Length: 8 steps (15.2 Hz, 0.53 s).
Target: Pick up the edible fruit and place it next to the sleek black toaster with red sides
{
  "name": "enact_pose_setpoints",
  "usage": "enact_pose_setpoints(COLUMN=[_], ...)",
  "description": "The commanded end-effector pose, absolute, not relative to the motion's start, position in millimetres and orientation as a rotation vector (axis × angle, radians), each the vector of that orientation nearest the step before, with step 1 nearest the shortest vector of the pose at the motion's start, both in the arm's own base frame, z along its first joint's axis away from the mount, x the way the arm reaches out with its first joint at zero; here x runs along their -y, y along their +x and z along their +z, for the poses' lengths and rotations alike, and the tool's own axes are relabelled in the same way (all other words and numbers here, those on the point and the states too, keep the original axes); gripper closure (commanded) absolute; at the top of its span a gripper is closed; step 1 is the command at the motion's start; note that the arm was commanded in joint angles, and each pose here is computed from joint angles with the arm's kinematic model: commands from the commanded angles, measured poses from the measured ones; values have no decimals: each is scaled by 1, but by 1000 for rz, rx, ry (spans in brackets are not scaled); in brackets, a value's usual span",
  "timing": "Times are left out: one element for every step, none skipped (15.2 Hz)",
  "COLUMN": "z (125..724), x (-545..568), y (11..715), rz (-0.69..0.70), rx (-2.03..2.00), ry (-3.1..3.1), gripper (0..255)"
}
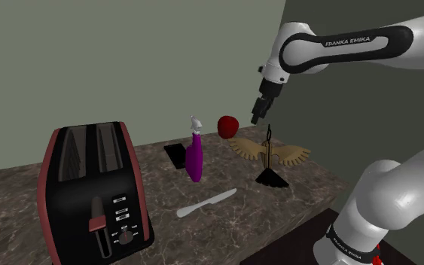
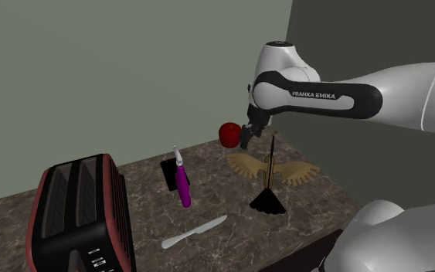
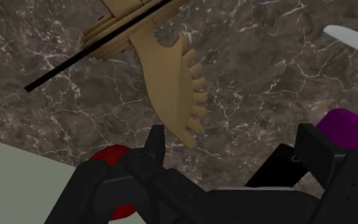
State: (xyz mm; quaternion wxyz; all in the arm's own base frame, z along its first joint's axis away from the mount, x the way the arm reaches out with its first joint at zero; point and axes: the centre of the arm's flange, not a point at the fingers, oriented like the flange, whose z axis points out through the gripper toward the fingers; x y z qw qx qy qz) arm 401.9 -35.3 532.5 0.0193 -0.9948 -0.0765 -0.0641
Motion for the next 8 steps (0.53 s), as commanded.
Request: enact_pose_setpoints(z=[521,517,513,509,505,501,498,494], x=[47,53,60,66,72,79,85,92], y=[418,426,435,443,451,460,468,477], rz=[-255,-279,-304,-329,-354,-379,-404,-429], rx=[225,219,213,206,200,194,188,181], ry=[-3093,-3095,-3097,-3099,-3100,-3101,-3102,-3103], gripper=[0,0,0,0,0,0,0,0])
